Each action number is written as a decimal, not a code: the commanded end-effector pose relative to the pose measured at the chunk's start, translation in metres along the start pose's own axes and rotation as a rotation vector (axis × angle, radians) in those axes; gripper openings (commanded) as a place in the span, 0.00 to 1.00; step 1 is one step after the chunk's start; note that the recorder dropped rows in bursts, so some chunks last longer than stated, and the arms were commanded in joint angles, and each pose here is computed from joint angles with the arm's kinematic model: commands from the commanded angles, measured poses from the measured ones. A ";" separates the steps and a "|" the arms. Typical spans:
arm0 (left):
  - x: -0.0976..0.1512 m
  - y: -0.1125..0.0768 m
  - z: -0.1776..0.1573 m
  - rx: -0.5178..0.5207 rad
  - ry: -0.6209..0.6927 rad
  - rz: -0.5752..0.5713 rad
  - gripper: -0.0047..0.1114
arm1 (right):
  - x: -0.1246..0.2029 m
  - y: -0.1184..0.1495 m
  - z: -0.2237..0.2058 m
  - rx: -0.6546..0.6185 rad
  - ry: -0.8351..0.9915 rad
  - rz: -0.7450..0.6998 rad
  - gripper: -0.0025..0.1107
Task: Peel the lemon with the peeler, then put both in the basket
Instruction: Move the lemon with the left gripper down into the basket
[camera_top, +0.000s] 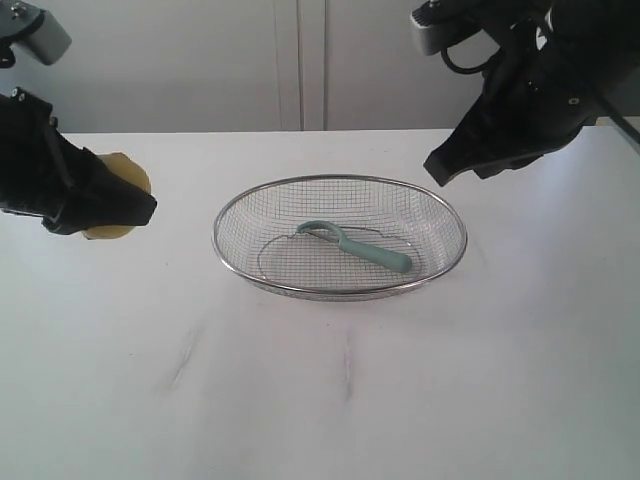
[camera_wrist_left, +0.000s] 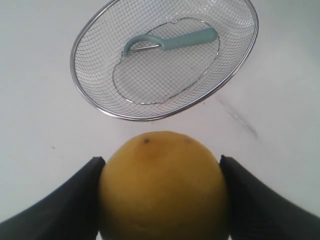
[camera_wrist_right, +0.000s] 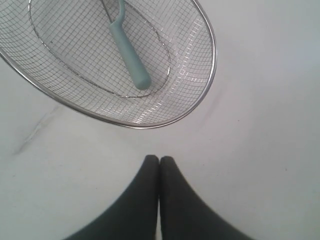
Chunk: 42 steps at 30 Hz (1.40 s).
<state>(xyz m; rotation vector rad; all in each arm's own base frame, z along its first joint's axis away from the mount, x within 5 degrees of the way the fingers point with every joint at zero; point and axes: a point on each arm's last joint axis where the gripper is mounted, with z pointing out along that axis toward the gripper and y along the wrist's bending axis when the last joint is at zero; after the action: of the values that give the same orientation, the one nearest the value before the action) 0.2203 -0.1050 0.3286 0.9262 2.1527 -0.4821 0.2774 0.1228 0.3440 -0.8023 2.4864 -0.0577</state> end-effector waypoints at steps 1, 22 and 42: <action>-0.001 -0.003 0.001 0.031 -0.008 -0.022 0.04 | 0.000 -0.001 -0.002 0.002 -0.021 0.012 0.02; -0.020 -0.002 0.004 0.118 0.010 -0.035 0.04 | -0.006 0.000 0.016 -0.002 -0.010 0.006 0.02; -0.086 0.001 0.178 0.105 0.029 0.084 0.04 | 0.000 -0.003 -0.025 0.021 -0.125 0.017 0.02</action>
<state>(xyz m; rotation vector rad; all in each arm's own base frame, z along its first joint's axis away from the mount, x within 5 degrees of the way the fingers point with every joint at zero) 0.3363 -0.2416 0.2926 1.0777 2.0958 -0.5735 0.2726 0.1209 0.3595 -0.7717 2.3921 -0.0352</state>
